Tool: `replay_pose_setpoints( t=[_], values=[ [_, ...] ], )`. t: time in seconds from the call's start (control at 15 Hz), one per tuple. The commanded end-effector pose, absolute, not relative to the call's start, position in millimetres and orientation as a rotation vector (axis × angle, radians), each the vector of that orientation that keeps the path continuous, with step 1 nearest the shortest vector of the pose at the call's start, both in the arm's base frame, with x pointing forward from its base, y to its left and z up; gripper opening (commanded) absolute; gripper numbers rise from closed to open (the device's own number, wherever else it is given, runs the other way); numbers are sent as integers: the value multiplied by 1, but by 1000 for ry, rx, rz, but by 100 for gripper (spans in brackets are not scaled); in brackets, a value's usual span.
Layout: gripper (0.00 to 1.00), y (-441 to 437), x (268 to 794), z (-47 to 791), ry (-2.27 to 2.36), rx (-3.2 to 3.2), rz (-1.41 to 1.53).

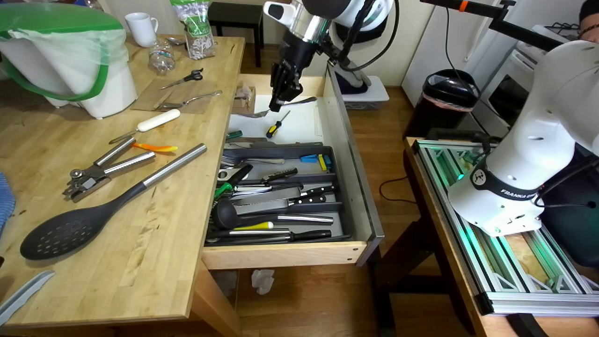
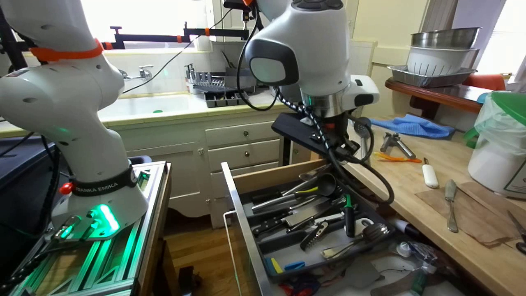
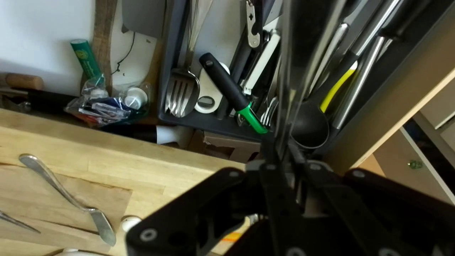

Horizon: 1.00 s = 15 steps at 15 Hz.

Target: Pick up the fork on the table and put it in the drawer

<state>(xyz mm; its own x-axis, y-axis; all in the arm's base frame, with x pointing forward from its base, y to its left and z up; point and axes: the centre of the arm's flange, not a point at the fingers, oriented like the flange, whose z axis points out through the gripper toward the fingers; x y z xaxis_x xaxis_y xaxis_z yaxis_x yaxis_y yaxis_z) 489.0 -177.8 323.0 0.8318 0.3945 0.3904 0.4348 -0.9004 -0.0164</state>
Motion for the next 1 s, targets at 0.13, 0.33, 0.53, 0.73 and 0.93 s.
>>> replay_pose_setpoints(
  t=[0.13,0.33,0.53,0.73,0.93],
  values=[
    [2,-191,470,286,-653,-2882,-511],
    [2,-207,464,269,-590,-2904,-382],
    [2,-223,461,244,-529,-2932,-292],
    [2,-228,470,219,-486,-2939,-242],
    [2,-231,496,204,-439,-2943,-256]
  ],
)
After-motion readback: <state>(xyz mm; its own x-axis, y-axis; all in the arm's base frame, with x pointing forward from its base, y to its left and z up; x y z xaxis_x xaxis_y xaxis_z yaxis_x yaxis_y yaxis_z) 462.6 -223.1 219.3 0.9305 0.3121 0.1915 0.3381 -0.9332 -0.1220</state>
